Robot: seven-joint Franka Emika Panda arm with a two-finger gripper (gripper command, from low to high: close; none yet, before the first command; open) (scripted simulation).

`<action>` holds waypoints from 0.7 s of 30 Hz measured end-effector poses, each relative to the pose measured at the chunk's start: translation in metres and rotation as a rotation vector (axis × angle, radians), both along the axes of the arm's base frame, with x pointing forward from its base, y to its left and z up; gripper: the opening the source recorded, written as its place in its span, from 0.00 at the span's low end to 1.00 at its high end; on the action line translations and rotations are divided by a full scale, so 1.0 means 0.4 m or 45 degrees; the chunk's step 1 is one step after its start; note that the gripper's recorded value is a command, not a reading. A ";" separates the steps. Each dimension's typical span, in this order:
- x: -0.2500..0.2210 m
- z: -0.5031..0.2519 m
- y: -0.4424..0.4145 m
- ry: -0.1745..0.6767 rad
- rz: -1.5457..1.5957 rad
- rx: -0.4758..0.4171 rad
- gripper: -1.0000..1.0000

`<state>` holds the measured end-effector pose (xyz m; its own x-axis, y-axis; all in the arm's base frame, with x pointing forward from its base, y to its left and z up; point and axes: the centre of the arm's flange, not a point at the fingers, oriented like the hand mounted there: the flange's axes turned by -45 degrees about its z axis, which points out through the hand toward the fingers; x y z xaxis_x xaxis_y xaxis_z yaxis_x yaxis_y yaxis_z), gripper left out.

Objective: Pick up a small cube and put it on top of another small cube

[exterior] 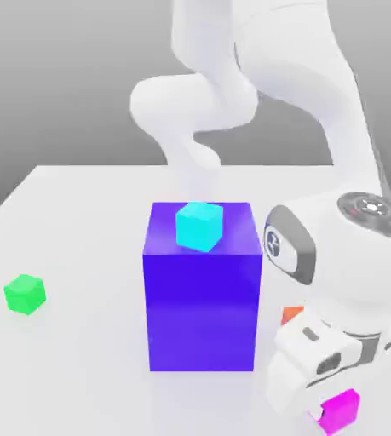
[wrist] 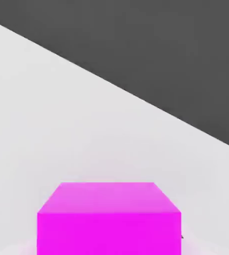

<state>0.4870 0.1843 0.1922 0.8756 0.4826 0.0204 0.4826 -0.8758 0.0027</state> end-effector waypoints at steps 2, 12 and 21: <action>0.024 0.040 -0.076 -0.028 -0.001 -0.018 0.00; -0.019 0.158 -0.675 -0.072 -0.139 -0.142 0.00; -0.315 0.211 -1.131 -0.054 -0.324 -0.143 0.00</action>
<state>0.3611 -0.2682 0.2767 0.9685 0.2484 0.0185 0.2444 -0.9619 0.1224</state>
